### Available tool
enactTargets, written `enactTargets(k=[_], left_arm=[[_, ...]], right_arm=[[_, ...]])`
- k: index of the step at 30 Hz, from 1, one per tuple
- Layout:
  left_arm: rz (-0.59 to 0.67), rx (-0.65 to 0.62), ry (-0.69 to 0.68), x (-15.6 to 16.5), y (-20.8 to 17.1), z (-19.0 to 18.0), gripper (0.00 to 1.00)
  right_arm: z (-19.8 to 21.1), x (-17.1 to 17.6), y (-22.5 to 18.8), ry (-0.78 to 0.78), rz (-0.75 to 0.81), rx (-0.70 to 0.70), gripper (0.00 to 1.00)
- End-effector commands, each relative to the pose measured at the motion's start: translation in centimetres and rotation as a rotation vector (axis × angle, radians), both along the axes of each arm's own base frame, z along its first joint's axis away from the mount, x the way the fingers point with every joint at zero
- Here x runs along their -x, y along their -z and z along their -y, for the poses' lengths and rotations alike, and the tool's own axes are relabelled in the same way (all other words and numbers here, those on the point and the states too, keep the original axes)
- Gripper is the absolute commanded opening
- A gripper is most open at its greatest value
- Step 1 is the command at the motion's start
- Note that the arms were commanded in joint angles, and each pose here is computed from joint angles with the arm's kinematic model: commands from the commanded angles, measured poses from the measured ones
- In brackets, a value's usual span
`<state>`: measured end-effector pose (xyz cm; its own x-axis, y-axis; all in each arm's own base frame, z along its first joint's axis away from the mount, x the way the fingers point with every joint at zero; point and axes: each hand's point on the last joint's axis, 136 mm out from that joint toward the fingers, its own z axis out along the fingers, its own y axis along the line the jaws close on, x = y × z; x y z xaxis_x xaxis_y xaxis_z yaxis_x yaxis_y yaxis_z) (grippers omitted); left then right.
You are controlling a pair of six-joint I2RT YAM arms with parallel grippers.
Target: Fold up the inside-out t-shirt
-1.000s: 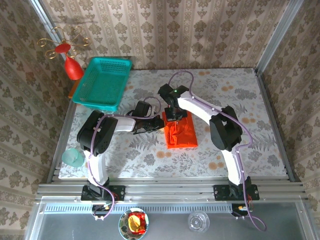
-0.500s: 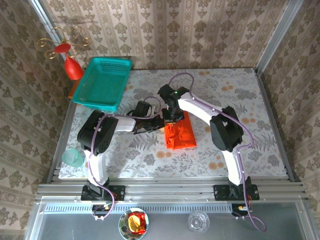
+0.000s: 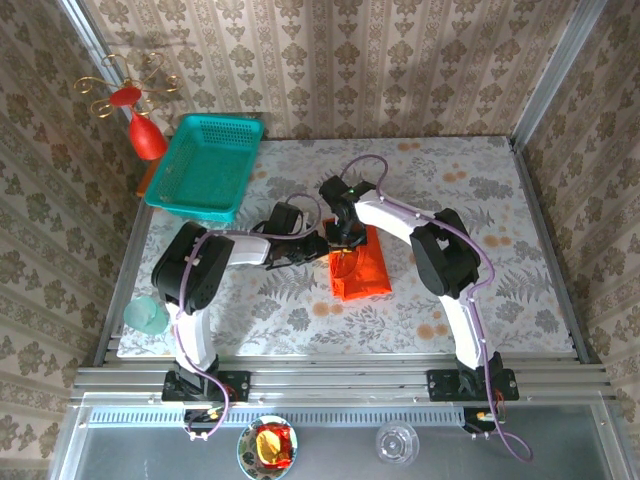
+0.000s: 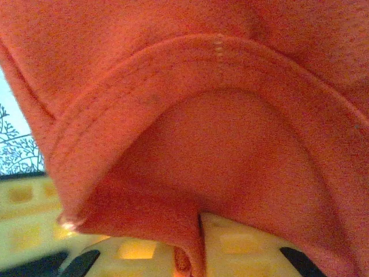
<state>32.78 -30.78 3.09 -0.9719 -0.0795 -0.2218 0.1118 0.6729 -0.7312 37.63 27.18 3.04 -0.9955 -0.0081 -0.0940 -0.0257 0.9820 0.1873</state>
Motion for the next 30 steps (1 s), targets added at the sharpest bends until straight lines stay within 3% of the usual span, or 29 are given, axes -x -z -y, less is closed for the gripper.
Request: enactTargets(k=[1, 10, 18, 24, 26, 30], left_arm=[[0.034, -0.018, 0.001, 0.7, -1.9, -0.8, 0.15], [0.032, -0.036, 0.055, 3.0, -3.3, -1.1, 0.14], [0.009, -0.037, 0.062, 5.6, -3.0, -0.7, 0.14], [-0.013, -0.004, 0.049, 6.4, -2.8, -0.7, 0.16], [-0.018, -0.003, 0.047, 6.6, -2.8, -0.7, 0.17], [-0.02, 0.007, 0.058, 7.1, -3.0, -0.5, 0.19]], right_arm=[[-0.1, -0.1, -2.0, 0.011, 0.031, -0.041, 0.25], [1.2, 2.8, -7.2, -0.014, 0.077, -0.037, 0.36], [1.9, 10.1, -5.3, -0.091, 0.009, 0.075, 0.37], [1.2, 11.9, -2.2, -0.113, -0.046, 0.1, 0.37], [1.0, 11.9, -1.7, -0.111, -0.051, 0.1, 0.32], [1.2, 11.2, -2.5, -0.103, -0.012, 0.109, 0.09]])
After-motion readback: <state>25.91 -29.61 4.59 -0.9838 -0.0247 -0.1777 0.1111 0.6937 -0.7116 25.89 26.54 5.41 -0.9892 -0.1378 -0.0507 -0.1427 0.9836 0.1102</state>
